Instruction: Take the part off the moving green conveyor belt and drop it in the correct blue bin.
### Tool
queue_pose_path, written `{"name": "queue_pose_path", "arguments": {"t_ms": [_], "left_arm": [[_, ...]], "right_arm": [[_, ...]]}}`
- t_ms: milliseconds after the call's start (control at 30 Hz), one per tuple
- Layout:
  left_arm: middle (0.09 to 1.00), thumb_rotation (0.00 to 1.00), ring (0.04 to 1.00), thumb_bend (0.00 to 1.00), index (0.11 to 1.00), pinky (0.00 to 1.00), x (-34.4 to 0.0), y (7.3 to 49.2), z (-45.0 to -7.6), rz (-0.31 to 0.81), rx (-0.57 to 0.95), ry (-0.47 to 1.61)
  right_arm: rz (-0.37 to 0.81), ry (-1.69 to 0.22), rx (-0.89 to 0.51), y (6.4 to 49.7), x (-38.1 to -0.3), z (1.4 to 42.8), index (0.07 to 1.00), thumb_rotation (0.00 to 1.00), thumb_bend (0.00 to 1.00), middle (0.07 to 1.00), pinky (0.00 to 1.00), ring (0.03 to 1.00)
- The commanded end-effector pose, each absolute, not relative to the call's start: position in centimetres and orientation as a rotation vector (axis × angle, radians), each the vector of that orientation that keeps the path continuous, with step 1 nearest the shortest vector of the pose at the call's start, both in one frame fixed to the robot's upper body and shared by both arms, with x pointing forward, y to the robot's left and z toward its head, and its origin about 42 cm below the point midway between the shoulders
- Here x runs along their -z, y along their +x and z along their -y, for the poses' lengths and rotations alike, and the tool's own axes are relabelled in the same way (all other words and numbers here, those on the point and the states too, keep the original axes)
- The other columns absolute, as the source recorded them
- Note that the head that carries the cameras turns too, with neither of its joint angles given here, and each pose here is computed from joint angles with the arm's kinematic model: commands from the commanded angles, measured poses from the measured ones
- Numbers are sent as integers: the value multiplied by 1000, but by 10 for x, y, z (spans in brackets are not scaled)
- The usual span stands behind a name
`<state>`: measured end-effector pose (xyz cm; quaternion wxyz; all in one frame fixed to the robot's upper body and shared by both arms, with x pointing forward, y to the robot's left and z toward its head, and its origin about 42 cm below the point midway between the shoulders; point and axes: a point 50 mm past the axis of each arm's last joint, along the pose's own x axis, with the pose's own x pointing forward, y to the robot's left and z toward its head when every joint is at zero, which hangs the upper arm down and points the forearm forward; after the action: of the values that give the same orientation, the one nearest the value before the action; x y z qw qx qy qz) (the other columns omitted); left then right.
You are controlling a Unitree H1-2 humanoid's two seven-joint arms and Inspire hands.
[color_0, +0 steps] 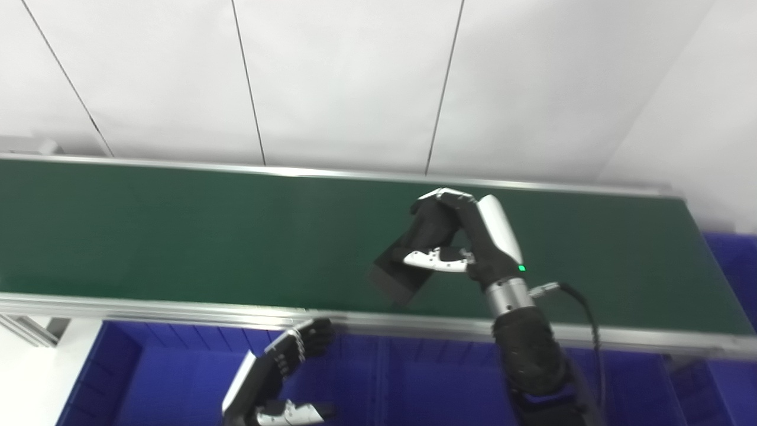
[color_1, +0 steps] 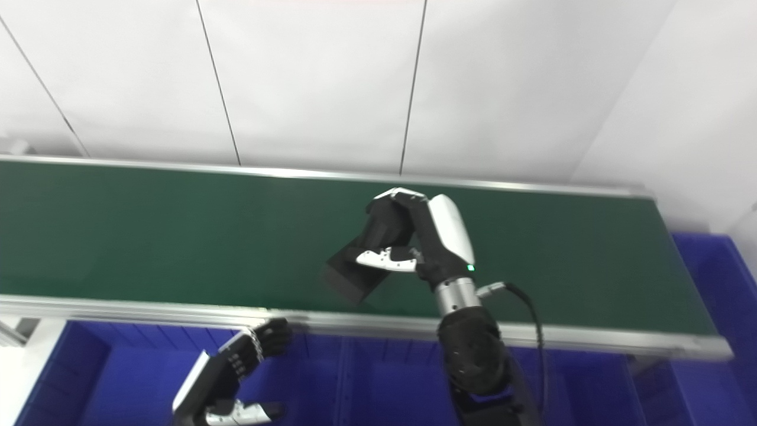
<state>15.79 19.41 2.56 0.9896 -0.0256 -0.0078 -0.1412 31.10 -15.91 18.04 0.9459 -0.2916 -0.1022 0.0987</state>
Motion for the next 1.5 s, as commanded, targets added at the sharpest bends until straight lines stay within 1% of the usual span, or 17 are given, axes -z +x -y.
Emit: {"name": "queue_pose_path", "arguments": {"t_ms": [0,200,367,500,667,800,933,1033,1100,1133,1167,1200,1233,1267,1300,1400,1467], "left_arm": [[795,272,796,911,792,779,-40,163,-194,102,291,-49],[792,271,791,911,789,756,-47,167,-196,130,285,-35],[790,277,793,922,788,750,-50,169,-196,141,280,-35],[794,281,794,919,789,750,-52,170,-198,152,279,-32],[795,275,792,913,787,751,-54,172,-202,157,280,-25],[794,272,790,912,785,749,-54,172,-204,158,284,-17],[788,266,787,915,783,748,-54,171,-207,157,284,-18],[788,261,789,916,784,749,-55,171,-208,158,288,-18],[789,258,791,910,786,752,-55,172,-209,158,291,-19],[788,256,791,910,785,752,-55,172,-209,158,292,-19],[787,255,791,910,785,753,-55,172,-209,159,293,-17],[787,257,790,908,786,753,-55,172,-209,159,294,-14],[785,260,787,908,786,750,-55,172,-209,159,293,-11],[785,261,787,908,785,749,-55,172,-209,159,292,-9],[784,264,785,909,786,747,-55,172,-209,159,291,-8],[783,264,784,914,785,747,-55,171,-208,158,292,-10],[783,261,786,916,785,747,-56,170,-208,159,290,-10]], "right_arm": [[267,-587,-196,302,-200,166,572,0,482,523,282,400],[191,-608,-246,265,-185,190,577,0,482,517,285,395],[113,-631,-277,247,-166,198,571,0,483,523,282,400],[52,-663,-303,236,-147,202,581,0,482,506,292,387],[-16,-725,-322,230,-131,202,579,0,484,497,310,385],[-79,-777,-345,231,-110,203,577,0,485,496,311,388],[-121,-822,-359,235,-97,200,576,0,484,509,291,405],[-149,-907,-385,239,-85,196,571,0,485,516,291,419],[-164,-962,-417,241,-81,195,561,0,488,524,304,433],[-174,-981,-434,241,-80,194,549,0,499,516,387,422],[-183,-990,-447,241,-79,194,525,0,513,497,456,518],[-198,-999,-461,241,-79,194,506,86,513,630,505,595],[-207,-1006,-470,240,-79,193,620,78,606,696,531,638],[-211,-1010,-472,239,-80,193,644,74,625,707,535,645],[-205,-1016,-470,238,-81,193,711,95,700,751,580,705],[-166,-1035,-469,232,-87,195,778,167,799,815,667,811],[-148,-1026,-459,226,-93,196,848,248,854,886,777,887]]}}
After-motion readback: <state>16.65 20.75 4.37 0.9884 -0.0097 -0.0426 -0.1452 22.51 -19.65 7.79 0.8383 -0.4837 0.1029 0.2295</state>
